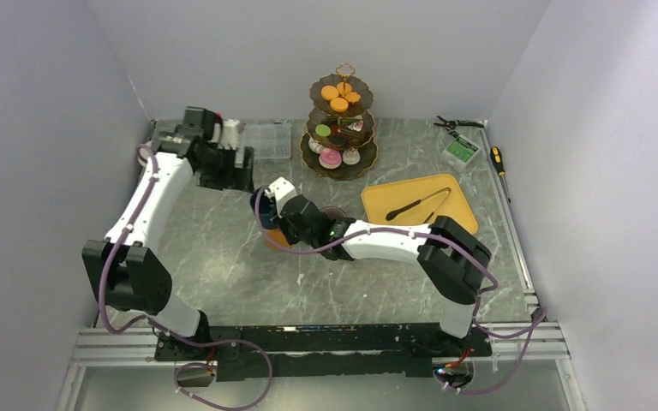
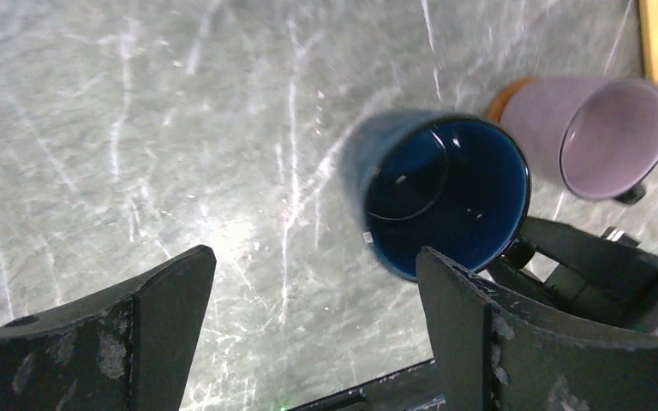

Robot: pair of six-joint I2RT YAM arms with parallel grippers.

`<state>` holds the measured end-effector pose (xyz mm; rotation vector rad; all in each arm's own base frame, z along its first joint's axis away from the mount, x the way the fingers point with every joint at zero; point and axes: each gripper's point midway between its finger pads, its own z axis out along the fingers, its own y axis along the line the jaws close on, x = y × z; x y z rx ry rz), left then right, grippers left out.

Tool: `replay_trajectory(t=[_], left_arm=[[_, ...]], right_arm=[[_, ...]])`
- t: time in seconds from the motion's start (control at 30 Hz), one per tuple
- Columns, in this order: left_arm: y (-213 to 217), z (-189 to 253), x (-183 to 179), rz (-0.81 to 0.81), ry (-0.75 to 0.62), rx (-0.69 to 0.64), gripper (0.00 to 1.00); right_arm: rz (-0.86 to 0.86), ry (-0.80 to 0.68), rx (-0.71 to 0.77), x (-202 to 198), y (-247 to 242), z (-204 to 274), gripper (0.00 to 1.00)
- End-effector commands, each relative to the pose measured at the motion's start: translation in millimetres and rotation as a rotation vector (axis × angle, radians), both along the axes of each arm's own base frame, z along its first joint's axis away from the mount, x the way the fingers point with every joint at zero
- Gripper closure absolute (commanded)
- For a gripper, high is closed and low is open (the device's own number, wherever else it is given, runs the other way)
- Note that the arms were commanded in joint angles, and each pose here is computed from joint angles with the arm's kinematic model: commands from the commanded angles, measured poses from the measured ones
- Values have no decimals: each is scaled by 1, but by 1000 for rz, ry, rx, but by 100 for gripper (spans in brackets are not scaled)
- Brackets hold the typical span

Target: Serve the afternoon tea

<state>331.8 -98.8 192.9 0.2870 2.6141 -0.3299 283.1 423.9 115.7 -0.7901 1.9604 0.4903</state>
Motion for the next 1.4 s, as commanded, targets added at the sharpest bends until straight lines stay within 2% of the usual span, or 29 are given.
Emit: replay_trajectory(t=[0.0,0.2,0.53,0.97,1.0,1.07,1.17,1.37], left_arm=[[27,36,19,100,-82,-126,7],[29,46,26,93,-121,-190,7],[55,36,37,165,-127,-140,7],[63,22,42,189,-128,-109,7],[64,21,42,189,-129,-104,7],[65,18,42,185,-130,-95,7],[68,14,43,184,-131,-78,7],[72,11,48,186,-144,-59,7]], right_arm=[[-31,-31,34,3,4,3,100],[-36,-27,27,2,3,-5,100],[-32,-21,-4,-10,2,-23,100],[-35,-17,-69,-27,-7,-53,100],[-39,-19,-74,-27,-9,-55,95],[-49,-21,-81,-28,-14,-60,77],[-48,-22,-72,-31,-17,-60,60],[-53,-33,-59,-30,-15,-45,38]])
